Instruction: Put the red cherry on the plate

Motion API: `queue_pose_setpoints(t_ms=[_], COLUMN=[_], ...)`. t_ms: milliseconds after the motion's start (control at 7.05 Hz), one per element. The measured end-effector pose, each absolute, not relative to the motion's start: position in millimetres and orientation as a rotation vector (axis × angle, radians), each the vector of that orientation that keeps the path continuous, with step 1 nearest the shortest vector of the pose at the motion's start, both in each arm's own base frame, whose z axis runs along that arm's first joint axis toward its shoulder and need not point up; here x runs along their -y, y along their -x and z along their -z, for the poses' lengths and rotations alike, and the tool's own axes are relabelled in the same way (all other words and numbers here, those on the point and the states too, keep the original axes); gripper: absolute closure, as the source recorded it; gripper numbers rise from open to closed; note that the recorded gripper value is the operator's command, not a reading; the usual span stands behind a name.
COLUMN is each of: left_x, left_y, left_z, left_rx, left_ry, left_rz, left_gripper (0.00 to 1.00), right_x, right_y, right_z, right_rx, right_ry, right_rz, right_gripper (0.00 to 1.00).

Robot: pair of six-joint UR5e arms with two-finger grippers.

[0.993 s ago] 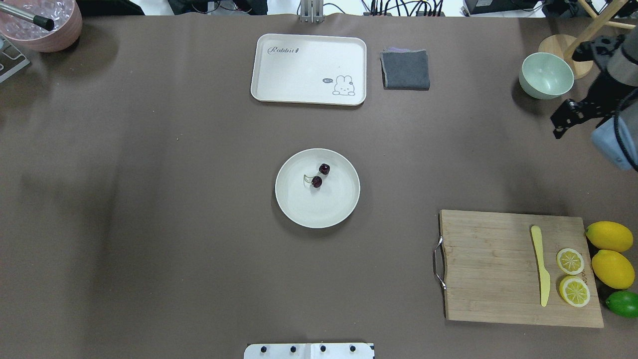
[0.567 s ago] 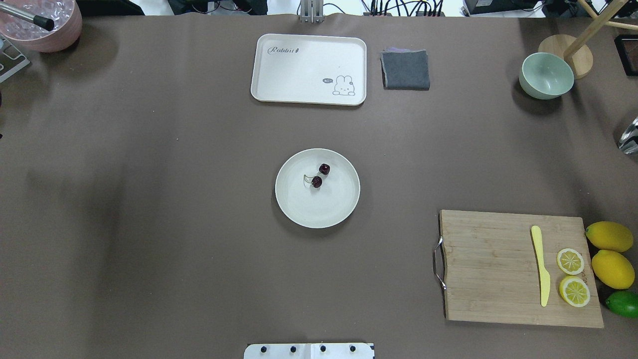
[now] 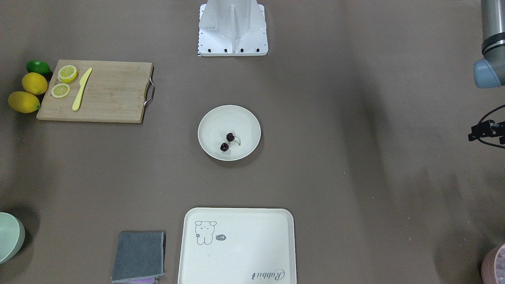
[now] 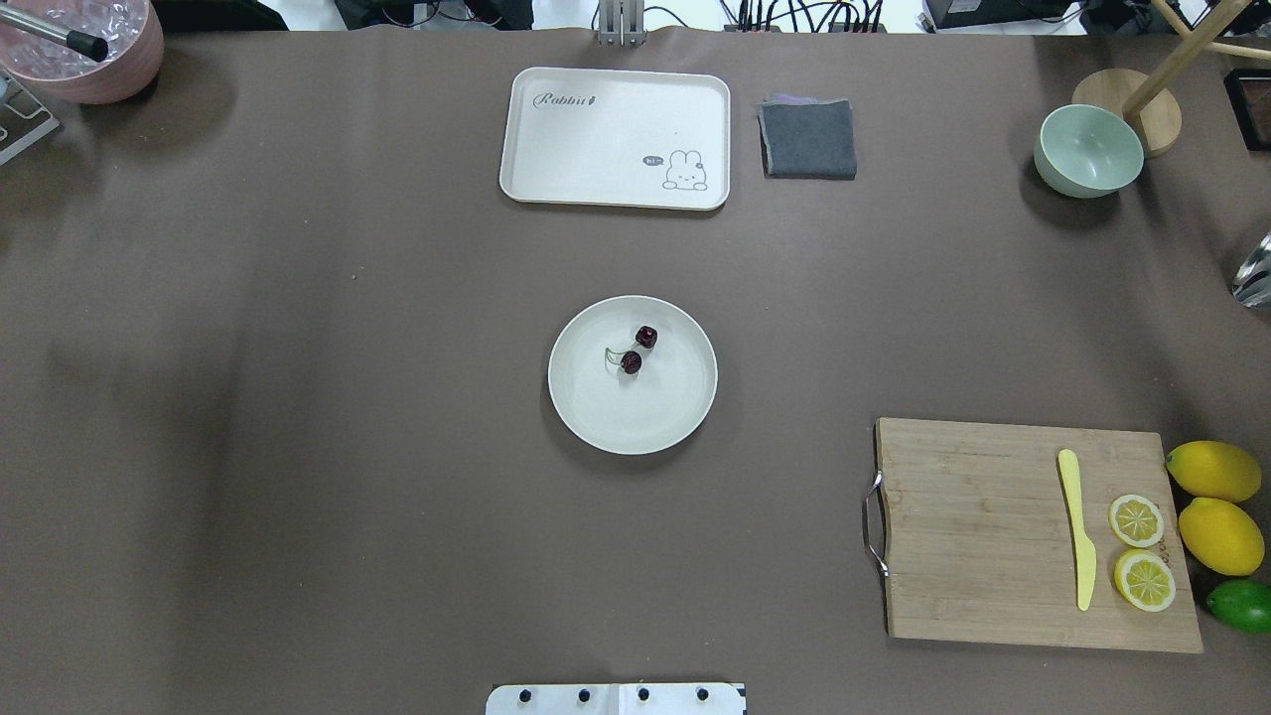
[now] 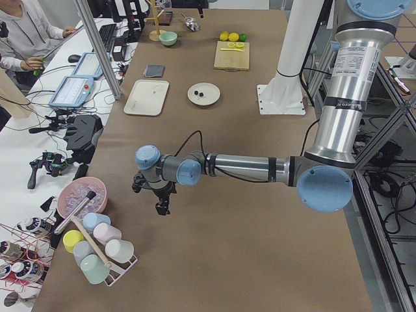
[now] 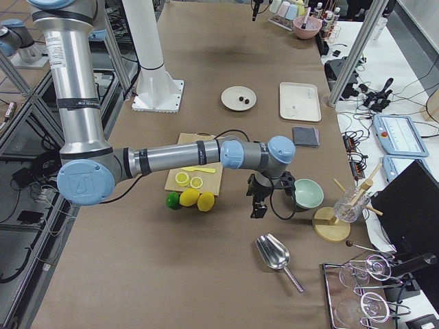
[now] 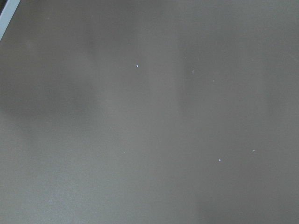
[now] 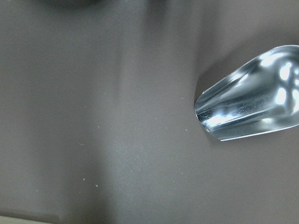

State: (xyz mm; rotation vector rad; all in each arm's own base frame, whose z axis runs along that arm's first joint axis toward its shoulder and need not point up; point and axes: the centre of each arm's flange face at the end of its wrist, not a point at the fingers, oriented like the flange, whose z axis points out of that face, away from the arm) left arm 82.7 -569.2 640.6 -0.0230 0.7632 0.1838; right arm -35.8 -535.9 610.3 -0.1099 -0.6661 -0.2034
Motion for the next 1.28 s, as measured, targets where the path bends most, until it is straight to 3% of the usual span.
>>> queue_pose_setpoints(t_ms=[1277], left_x=[576.5], left_y=[-31.7], left_z=[-666.5], left_rx=[-0.752], left_ry=[0.027], left_rz=[-0.088], left_gripper=[0.02], right_x=[544.1], right_y=[-3.2], right_z=[-659.8], right_rx=[0.656], right_ry=[0.056], right_rz=[0.212], right_gripper=[0.00])
